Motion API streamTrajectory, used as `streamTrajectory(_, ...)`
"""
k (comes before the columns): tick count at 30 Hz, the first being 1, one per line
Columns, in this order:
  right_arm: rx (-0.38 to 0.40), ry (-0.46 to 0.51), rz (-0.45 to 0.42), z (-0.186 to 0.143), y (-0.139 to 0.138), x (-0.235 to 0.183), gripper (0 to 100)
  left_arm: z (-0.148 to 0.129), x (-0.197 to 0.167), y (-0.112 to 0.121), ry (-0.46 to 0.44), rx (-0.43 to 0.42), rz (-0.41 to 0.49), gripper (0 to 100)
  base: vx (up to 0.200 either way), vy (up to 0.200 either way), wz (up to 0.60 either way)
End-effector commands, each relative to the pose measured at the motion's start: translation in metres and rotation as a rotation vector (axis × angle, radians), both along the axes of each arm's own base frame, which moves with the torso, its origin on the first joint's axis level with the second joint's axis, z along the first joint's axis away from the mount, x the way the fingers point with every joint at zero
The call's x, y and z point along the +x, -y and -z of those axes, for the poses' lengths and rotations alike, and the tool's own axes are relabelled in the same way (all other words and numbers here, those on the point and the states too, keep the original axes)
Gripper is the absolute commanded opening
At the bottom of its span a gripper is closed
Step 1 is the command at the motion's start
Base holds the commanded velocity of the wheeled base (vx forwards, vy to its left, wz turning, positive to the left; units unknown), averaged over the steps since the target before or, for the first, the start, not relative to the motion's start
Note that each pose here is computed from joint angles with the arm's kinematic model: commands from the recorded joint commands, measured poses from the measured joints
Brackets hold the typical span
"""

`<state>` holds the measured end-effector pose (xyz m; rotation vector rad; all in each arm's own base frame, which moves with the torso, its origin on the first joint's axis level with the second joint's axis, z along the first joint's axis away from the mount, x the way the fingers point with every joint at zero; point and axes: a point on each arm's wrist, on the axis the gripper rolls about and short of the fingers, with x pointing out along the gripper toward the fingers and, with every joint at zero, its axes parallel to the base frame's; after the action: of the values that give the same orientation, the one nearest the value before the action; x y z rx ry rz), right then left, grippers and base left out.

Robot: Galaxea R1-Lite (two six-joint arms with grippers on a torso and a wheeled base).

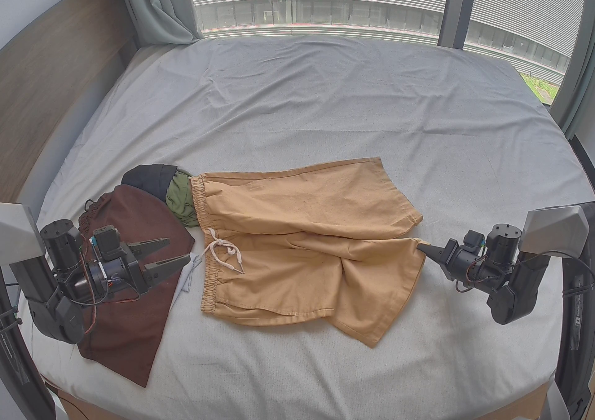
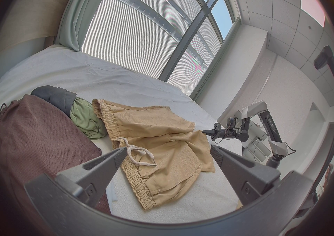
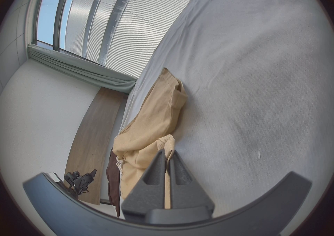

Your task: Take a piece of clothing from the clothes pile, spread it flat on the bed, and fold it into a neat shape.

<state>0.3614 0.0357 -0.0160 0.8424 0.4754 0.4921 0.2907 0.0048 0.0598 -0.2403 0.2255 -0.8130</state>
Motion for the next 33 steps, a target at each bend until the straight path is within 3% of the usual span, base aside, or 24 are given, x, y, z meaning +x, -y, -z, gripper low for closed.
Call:
streamTrajectory(1, 0.0, 0.035, 0.013, -0.004, 0.001, 0.008, 0, 0.0, 0.0, 0.0, -0.001, -0.001, 0.001, 100, 0.0, 0.0, 0.0)
streamTrajectory(16, 0.003, 0.139, 0.04, -0.015, -0.004, 0.032, 0, 0.0, 0.0, 0.0, -0.005, -0.003, 0.0, 100, 0.0, 0.0, 0.0)
streamTrajectory(27, -0.011, 0.118, 0.047, -0.002, -0.008, 0.033, 0, 0.0, 0.0, 0.0, 0.0, -0.001, 0.001, 100, 0.0, 0.0, 0.0)
streamTrajectory(28, -0.014, 0.118, 0.047, -0.002, -0.008, 0.032, 100, 0.0, 0.0, 0.0, 0.0, -0.001, 0.002, 100, 0.0, 0.0, 0.0)
streamTrajectory(33, -0.038, 0.144, 0.042, -0.006, -0.008, 0.032, 100, -0.001, 0.001, 0.0, 0.004, -0.001, 0.002, 100, 0.0, 0.0, 0.0)
